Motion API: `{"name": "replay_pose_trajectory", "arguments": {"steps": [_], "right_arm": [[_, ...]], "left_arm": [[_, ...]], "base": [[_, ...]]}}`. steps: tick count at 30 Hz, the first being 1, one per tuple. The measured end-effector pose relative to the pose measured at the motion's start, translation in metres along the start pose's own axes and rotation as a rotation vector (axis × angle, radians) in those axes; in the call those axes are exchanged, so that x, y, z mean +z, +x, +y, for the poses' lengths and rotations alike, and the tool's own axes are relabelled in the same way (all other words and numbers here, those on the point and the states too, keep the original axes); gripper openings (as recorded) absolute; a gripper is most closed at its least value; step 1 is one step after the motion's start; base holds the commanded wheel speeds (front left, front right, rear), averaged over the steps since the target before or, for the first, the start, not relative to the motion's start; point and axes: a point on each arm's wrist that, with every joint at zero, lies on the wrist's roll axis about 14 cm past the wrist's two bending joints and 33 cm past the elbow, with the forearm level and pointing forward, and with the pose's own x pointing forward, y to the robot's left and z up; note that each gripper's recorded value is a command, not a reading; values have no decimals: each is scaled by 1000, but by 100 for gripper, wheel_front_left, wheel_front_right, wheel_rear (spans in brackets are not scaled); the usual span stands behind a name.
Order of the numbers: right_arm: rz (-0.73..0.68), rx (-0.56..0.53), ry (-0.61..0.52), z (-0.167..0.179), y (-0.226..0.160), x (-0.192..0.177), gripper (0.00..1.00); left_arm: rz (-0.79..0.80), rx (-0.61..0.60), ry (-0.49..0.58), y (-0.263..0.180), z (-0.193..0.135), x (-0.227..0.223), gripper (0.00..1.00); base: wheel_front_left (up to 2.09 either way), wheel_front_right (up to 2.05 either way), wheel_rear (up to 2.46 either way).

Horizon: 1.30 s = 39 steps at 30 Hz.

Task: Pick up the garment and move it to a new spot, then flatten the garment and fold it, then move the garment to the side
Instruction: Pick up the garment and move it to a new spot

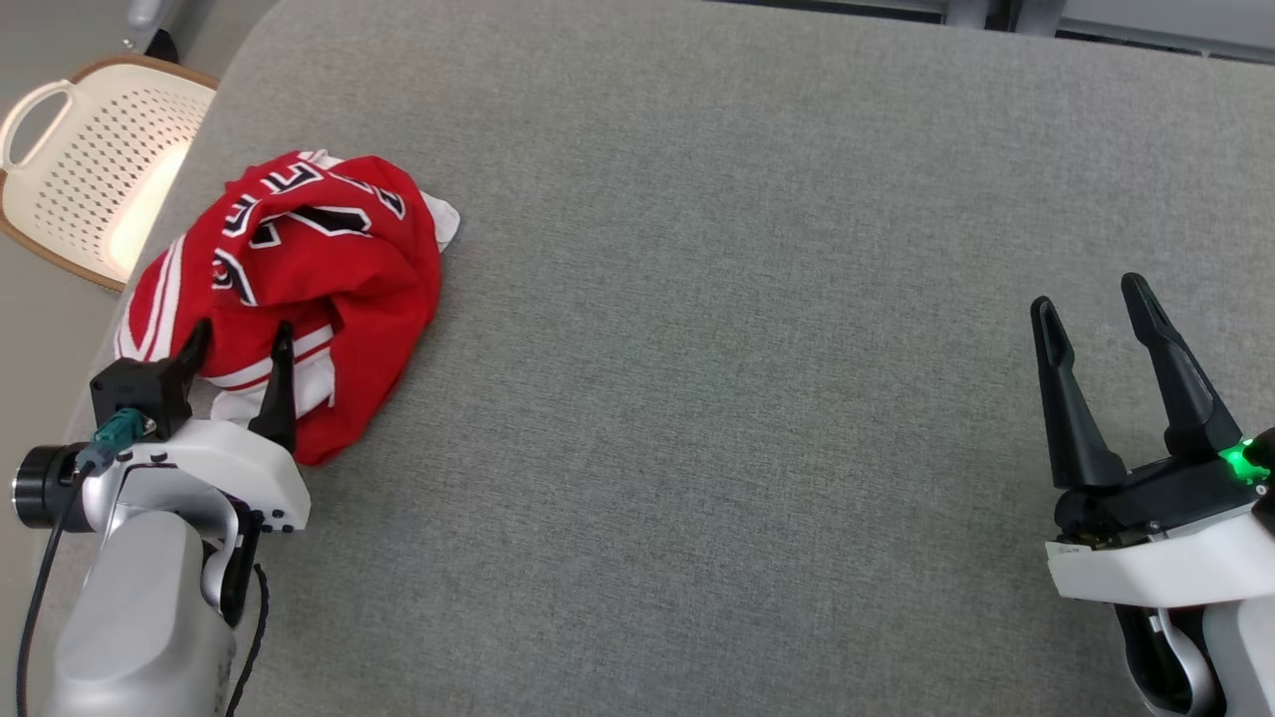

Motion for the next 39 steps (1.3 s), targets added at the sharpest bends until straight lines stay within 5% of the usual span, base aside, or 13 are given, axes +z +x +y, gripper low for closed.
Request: {"name": "replay_pose_trajectory", "arguments": {"steps": [6,7,8,14,22,33,39], "right_arm": [[36,-36,-1,-18,-7,-13,100],[38,-39,-1,-20,-7,-14,100],[39,-40,-1,-20,-8,-14,100],[31,-32,-1,-14,-9,-9,100],[-17,-5,14,13,-11,9,100],[-166,-178,-11,-8,-41,68,100],[-289,-343,-66,-43,-77,114,100]], "left_arm": [[114,46,71,19,11,-24,100],[125,48,78,21,12,-26,27],[129,48,79,22,12,-27,0],[28,43,143,28,15,4,0],[-437,-105,303,10,-34,145,0],[-751,-526,322,-54,-195,244,0],[-876,-768,222,-112,-291,297,0]], "base": [[0,0,0],[0,0,0],[0,0,0],[0,0,0],[0,0,0],[0,0,0],[0,0,0]]}}
